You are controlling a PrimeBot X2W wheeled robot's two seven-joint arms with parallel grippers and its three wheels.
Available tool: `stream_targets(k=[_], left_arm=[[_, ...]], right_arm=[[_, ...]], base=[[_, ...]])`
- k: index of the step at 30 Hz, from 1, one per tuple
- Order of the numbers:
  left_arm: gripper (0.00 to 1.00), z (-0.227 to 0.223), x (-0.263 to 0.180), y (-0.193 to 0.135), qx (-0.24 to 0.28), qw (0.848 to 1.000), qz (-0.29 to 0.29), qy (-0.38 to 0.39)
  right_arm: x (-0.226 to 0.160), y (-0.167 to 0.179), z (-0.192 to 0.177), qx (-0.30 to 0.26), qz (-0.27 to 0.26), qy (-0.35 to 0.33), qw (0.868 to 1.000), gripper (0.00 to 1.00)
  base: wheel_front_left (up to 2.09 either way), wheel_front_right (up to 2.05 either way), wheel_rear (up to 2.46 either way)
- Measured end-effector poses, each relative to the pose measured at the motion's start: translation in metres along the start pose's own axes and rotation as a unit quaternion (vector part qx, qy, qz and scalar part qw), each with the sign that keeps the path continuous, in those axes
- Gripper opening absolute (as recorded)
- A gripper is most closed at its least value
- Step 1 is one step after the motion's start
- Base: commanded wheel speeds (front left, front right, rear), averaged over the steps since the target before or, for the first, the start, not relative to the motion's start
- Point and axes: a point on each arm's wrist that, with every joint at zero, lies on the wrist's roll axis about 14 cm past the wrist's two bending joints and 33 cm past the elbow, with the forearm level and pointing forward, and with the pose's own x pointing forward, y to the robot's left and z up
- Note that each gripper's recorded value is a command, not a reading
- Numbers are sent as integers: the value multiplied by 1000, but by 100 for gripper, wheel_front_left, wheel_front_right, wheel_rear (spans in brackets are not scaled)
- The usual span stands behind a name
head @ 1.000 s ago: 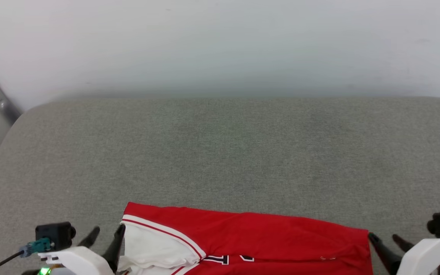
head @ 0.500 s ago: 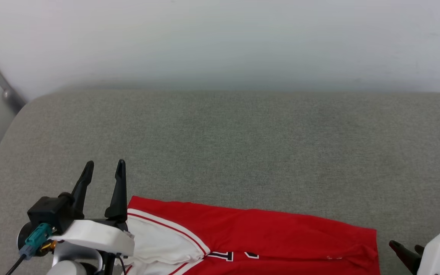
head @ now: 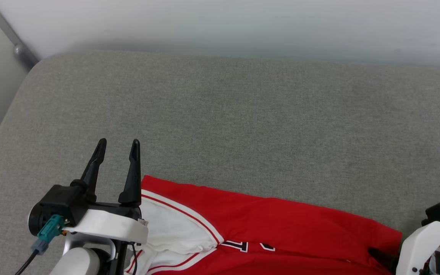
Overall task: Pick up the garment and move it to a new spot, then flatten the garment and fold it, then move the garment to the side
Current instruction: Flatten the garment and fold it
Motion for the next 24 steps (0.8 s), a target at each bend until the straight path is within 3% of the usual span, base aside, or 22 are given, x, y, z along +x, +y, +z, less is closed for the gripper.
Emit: stream_targets(k=[1,2,3,4,14,18,24], left_arm=[[100,-1,0,1,1,1000,2,1],[100,-2,0,2,3,1000,2,4],[100,-3,-1,3,7,1000,2,6],[100,-2,-1,3,8,1000,2,5],[100,5,-11,-1,17,1000,0,3],[100,9,-14,-7,14,1000,-7,-2],[100,10,-14,-16,13,1000,-19,-4]], right_arm=[[2,1,-1,-1,2,7,1000,100],[3,2,-2,0,5,12,1000,44],[4,3,-2,0,7,14,1000,12],[4,4,-2,0,9,14,1000,0],[-16,11,21,-18,21,-31,999,0],[-32,-3,40,-18,4,-62,998,0],[-63,-49,63,16,-53,-104,993,0]], base=[[0,0,0],[0,0,0],[0,0,0],[0,0,0],[0,0,0],[0,0,0],[0,0,0]])
